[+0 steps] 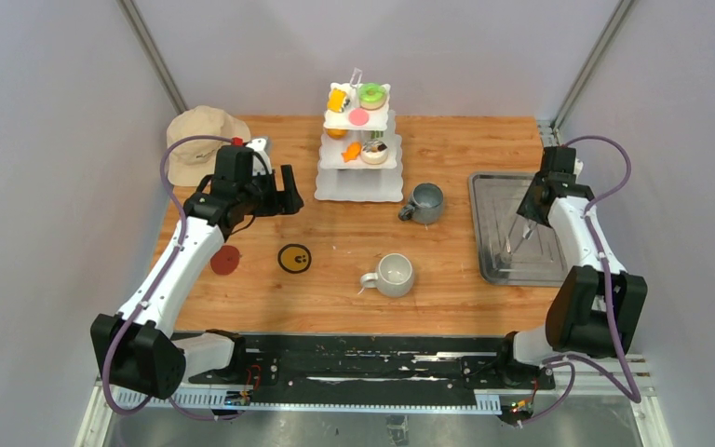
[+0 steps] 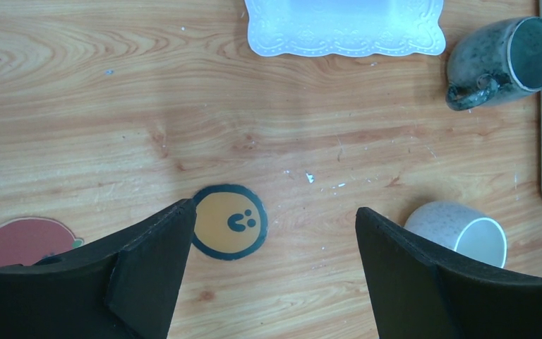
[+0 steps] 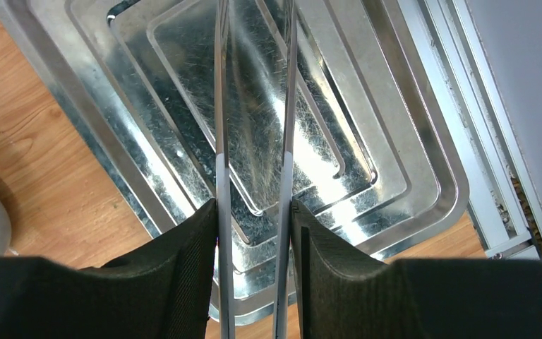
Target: Serve the afternoon tea
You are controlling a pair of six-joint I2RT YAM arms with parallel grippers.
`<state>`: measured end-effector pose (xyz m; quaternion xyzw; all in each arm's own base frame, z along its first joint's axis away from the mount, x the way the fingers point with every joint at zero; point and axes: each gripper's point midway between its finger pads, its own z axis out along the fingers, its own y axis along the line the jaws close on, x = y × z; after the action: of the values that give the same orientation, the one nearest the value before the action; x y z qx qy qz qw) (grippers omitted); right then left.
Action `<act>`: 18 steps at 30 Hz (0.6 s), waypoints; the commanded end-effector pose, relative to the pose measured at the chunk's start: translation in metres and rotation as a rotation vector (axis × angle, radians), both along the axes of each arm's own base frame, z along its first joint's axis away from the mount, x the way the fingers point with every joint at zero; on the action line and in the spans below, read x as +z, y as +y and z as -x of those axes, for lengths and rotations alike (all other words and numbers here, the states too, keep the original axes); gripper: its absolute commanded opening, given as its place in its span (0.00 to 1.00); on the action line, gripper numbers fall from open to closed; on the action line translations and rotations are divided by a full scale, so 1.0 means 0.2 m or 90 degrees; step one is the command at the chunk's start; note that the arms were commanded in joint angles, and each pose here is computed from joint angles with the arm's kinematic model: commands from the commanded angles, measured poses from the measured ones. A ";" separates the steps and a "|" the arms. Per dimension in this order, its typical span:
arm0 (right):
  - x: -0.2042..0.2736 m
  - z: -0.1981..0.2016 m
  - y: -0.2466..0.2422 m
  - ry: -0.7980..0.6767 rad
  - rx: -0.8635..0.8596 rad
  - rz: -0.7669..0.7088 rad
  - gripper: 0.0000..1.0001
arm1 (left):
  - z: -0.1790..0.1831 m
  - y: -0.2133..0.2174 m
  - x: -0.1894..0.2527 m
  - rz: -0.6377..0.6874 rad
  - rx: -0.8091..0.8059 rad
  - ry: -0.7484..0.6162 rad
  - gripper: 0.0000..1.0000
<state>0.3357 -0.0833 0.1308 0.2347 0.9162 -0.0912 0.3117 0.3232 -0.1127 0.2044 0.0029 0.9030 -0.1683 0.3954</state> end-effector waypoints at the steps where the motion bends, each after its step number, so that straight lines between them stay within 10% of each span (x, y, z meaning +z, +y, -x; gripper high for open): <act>1: 0.03 -0.07 -0.07 -0.023 -0.009 -0.002 0.40 | -0.04 0.01 0.03 -0.008 0.000 -0.023 0.88; 18: -0.02 -0.19 -0.13 -0.012 -0.012 -0.019 0.44 | -0.04 0.02 0.04 -0.013 0.010 -0.025 0.88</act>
<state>0.3618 -0.1006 0.1206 0.2456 0.9170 -0.0823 0.3035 0.3243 -0.1098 0.2034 0.0025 0.9037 -0.1599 0.3971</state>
